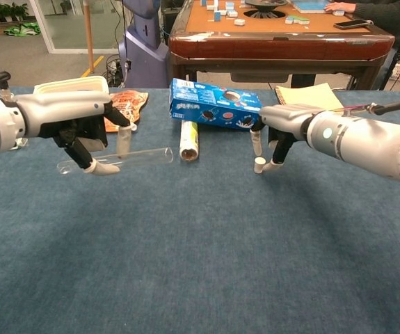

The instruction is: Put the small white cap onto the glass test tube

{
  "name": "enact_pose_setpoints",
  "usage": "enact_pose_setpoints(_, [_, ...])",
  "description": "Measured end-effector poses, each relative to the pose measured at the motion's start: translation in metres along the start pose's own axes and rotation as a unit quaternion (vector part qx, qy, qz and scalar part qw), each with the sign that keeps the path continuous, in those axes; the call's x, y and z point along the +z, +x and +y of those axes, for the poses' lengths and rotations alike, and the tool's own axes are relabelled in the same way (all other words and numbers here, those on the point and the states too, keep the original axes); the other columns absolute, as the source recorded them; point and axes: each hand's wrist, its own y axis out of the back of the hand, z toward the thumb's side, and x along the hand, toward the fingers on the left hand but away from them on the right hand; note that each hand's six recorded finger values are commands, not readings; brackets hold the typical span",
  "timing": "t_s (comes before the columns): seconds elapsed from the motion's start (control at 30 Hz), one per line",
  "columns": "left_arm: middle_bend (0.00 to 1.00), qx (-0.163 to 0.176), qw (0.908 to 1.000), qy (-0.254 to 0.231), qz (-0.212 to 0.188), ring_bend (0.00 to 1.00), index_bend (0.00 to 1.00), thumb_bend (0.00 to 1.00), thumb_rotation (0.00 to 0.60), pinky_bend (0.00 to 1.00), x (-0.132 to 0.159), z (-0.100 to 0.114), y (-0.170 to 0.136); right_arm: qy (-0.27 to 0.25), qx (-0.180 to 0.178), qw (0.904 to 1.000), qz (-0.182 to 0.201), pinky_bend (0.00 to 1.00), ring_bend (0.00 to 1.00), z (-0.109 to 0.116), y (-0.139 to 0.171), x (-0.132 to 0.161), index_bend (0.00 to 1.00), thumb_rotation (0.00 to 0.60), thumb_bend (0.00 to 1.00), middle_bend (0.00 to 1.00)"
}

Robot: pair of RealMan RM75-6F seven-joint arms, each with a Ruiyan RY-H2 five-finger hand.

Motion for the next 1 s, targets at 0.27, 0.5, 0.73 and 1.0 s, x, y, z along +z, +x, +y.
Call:
enact_pose_setpoints(0.27, [1.0, 0.0, 1.0, 0.001, 0.0, 1.0, 0.61, 0.26, 0.6, 1.0, 0.0001, 0.0003, 0.0, 0.003, 0.002, 1.0, 0.0, 1.0, 1.0, -0.0006, -0.0025, 0.0031, 0.52, 0.6, 0.21, 0.97])
enact_pose_setpoints(0.5, [1.0, 0.0, 1.0, 0.002, 0.001, 1.0, 0.61, 0.26, 0.6, 1.0, -0.001, 0.0004, -0.0003, 0.003, 0.003, 1.0, 0.0, 1.0, 1.0, -0.0013, -0.0036, 0.0061, 0.54, 0.6, 0.25, 0.97])
enact_pose_setpoints(0.73, [1.0, -0.002, 1.0, 0.002, 0.003, 1.0, 0.61, 0.26, 0.6, 1.0, -0.0026, -0.0005, -0.0006, 0.004, 0.006, 1.0, -0.004, 1.0, 1.0, -0.0027, -0.0045, 0.0059, 0.54, 0.6, 0.26, 0.97])
enact_pose_setpoints(1.0, [1.0, -0.002, 1.0, 0.001, 0.005, 1.0, 0.61, 0.26, 0.6, 1.0, -0.0039, -0.0009, -0.0005, 0.002, 0.01, 0.9999, -0.005, 1.0, 1.0, -0.0042, -0.0046, 0.006, 0.59, 0.6, 0.28, 0.97])
